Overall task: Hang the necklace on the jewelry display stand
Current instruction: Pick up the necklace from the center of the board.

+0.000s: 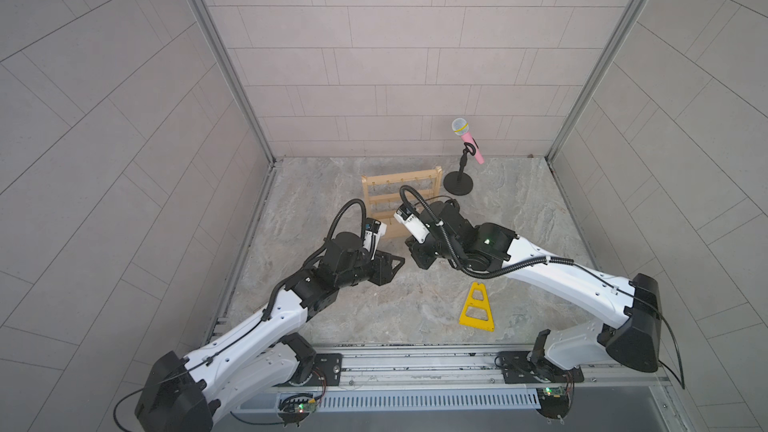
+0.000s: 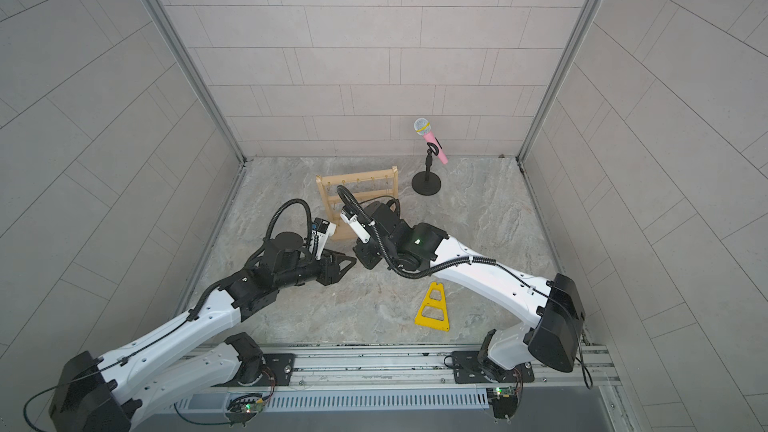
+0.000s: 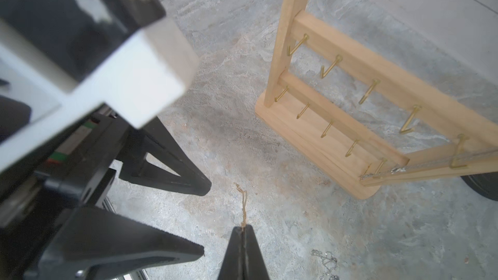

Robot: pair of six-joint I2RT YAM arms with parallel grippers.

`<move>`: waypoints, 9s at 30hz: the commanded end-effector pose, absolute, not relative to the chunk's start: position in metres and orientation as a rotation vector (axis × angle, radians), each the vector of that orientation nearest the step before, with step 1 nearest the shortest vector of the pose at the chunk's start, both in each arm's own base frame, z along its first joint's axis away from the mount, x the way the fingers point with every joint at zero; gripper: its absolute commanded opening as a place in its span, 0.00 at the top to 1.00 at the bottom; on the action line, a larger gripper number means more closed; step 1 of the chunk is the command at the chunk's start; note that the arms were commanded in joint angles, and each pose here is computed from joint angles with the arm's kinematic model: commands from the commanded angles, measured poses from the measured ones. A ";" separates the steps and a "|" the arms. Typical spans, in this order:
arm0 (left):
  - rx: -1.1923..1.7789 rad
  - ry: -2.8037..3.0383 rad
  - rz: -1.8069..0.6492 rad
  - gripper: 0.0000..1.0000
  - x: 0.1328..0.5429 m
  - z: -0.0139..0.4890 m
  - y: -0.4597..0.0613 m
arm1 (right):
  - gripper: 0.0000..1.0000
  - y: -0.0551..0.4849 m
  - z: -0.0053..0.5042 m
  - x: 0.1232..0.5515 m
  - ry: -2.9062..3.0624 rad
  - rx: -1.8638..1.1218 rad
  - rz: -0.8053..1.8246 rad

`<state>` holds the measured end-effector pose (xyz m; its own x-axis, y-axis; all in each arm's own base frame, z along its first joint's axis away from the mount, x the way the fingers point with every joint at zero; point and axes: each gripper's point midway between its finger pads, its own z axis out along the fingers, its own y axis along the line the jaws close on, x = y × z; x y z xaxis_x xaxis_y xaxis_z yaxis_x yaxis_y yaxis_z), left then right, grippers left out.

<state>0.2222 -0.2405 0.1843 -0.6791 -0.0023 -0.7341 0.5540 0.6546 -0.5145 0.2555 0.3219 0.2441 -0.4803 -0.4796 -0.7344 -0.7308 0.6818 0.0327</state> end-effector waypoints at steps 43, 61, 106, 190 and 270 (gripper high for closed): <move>0.767 1.713 -1.219 0.32 0.230 0.265 -0.304 | 1.00 0.285 0.350 0.250 2.059 -0.920 0.455; 0.762 1.712 -1.185 0.41 0.232 0.265 -0.300 | 1.00 0.291 0.357 0.252 2.053 -0.922 0.473; 0.809 1.769 -1.128 0.57 0.226 0.270 -0.289 | 1.00 0.279 0.368 0.250 2.042 -0.906 0.444; 0.849 1.600 -1.205 0.74 0.234 0.289 -0.304 | 1.00 0.282 0.390 0.252 2.008 -0.895 0.467; 0.754 1.409 -1.342 0.99 0.198 0.392 -0.278 | 0.72 0.281 0.364 0.239 1.961 -0.897 0.888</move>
<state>0.2029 -0.2810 0.3695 -0.3254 -0.1700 -0.9302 0.9097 0.2121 -0.3570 0.2441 0.2788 0.3429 -0.5087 -0.3187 -0.7998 -0.7831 0.5573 0.2761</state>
